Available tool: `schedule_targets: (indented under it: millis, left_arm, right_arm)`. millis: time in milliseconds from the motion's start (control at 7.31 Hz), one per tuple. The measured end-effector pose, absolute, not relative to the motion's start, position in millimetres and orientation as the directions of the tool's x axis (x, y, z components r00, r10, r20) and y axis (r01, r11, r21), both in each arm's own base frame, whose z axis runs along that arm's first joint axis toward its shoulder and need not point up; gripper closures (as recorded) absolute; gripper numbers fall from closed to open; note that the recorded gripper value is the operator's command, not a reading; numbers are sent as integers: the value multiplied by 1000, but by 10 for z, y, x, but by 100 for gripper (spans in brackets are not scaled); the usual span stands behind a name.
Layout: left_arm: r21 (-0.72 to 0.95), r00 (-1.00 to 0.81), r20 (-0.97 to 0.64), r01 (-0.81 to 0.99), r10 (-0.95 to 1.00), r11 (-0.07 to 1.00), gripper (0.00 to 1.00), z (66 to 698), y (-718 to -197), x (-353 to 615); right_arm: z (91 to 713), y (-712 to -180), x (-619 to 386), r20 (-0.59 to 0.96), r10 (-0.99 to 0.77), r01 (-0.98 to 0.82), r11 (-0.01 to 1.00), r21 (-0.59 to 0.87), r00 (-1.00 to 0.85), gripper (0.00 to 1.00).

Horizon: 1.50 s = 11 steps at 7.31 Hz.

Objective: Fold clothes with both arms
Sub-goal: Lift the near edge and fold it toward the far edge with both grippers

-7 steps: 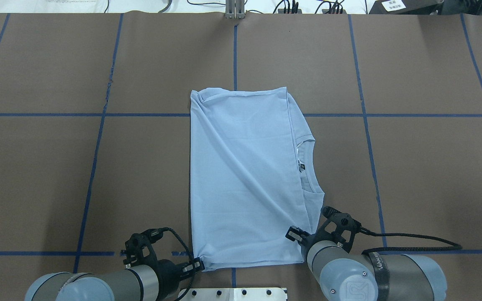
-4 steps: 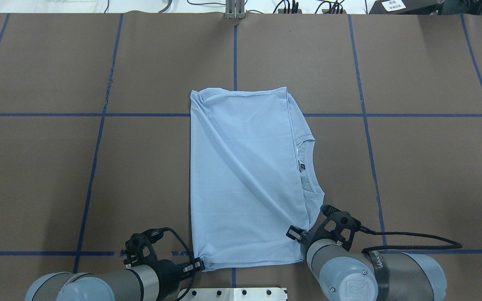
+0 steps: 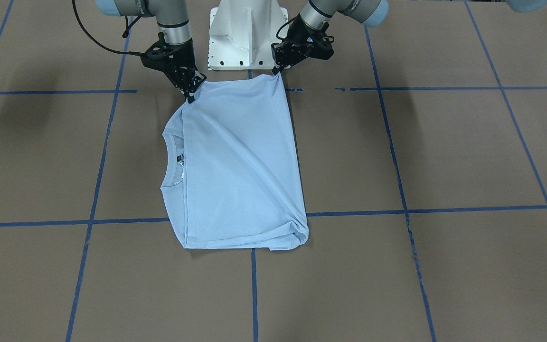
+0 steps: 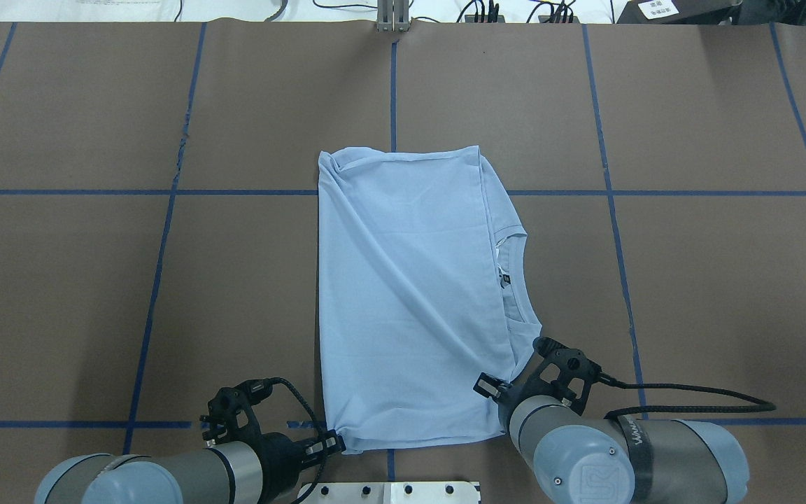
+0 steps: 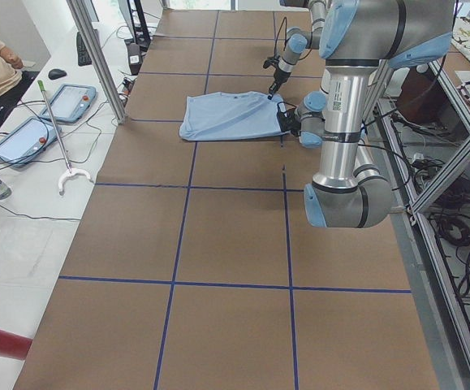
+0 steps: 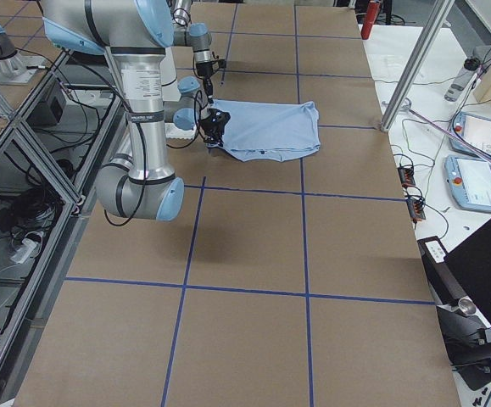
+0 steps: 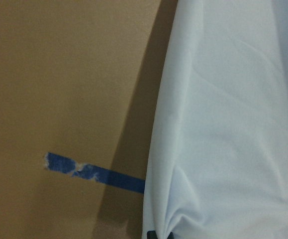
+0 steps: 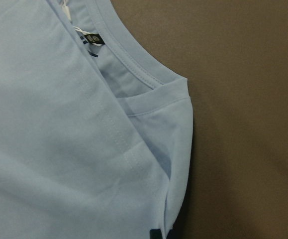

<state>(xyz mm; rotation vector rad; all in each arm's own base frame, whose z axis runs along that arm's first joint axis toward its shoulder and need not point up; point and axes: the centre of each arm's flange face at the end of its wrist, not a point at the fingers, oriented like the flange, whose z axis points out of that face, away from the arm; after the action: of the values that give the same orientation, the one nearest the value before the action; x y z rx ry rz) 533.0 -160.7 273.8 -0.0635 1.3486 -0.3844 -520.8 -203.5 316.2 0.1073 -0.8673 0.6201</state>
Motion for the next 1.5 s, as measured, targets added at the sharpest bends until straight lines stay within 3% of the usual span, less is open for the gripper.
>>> schedule_targets:
  millis: [547, 957, 1504]
  left_arm:
    - [-272, 155, -943, 146, -294, 951, 100, 1773, -1623, 4308]
    - [-223, 203, -946, 157, -253, 962, 100, 1436, -1863, 3841]
    - [-78, 303, -938, 296, -171, 952, 100, 1574, -2749, 4093]
  right_arm:
    - [2443, -2045, -4515, 769, 476, -526, 822, -217, 427, 100]
    - [1984, -2175, -4267, 738, 507, -512, 820, -255, 444, 100]
    - [1897, -3228, -4666, 710, 487, -569, 809, -148, 508, 100]
